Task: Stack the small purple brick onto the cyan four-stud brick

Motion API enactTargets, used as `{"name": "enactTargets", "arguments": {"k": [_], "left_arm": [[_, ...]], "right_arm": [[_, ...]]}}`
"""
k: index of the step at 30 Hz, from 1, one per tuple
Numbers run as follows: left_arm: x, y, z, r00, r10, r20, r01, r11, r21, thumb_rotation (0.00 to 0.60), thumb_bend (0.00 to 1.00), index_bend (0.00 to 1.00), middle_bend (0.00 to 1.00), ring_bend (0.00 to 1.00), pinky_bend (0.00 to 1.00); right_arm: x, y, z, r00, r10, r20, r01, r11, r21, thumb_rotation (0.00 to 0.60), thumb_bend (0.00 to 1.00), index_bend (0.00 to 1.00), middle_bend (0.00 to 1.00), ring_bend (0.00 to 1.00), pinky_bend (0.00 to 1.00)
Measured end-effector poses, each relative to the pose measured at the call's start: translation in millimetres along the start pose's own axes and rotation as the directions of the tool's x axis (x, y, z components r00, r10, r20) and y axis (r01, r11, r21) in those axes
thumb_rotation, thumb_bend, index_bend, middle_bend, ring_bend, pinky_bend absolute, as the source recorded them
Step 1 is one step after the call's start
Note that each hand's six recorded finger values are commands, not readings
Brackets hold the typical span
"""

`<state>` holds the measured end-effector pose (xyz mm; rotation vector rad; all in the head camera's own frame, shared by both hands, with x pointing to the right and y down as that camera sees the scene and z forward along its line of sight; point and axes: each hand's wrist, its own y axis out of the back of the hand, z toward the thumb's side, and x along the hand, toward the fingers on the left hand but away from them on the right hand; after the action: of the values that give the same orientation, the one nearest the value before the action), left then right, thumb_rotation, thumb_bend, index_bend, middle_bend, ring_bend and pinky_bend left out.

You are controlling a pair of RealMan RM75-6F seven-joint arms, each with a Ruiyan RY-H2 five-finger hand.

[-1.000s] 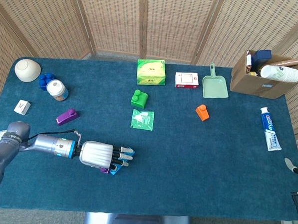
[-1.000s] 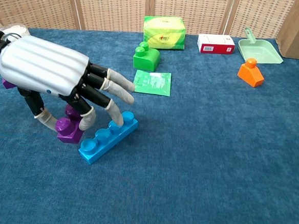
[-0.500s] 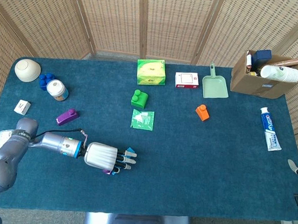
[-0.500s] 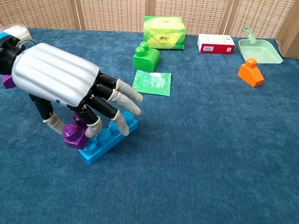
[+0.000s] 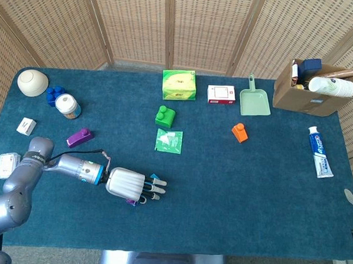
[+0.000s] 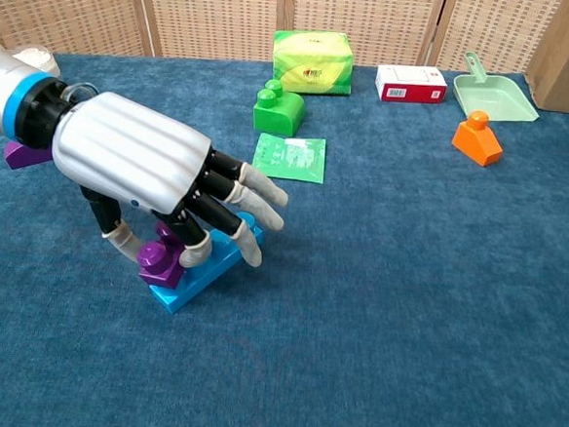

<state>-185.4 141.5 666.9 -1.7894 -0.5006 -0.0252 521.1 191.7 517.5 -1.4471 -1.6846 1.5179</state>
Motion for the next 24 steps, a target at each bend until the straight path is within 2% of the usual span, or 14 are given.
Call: {"name": "enactTargets", "arguments": {"k": [24], "left_arm": [[9.5, 0.1, -2.8, 1.0, -0.01, 0.02, 0.009, 0.999, 0.041, 0.6, 0.39, 0.63, 0.2, 0.04, 0.0]], "right_arm": [[2.2, 4.4, -5.4, 1.0, -0.013, 0.011, 0.013, 1.0, -0.011, 0.6, 0.18, 0.35, 0.19, 0.0, 0.13]]}}
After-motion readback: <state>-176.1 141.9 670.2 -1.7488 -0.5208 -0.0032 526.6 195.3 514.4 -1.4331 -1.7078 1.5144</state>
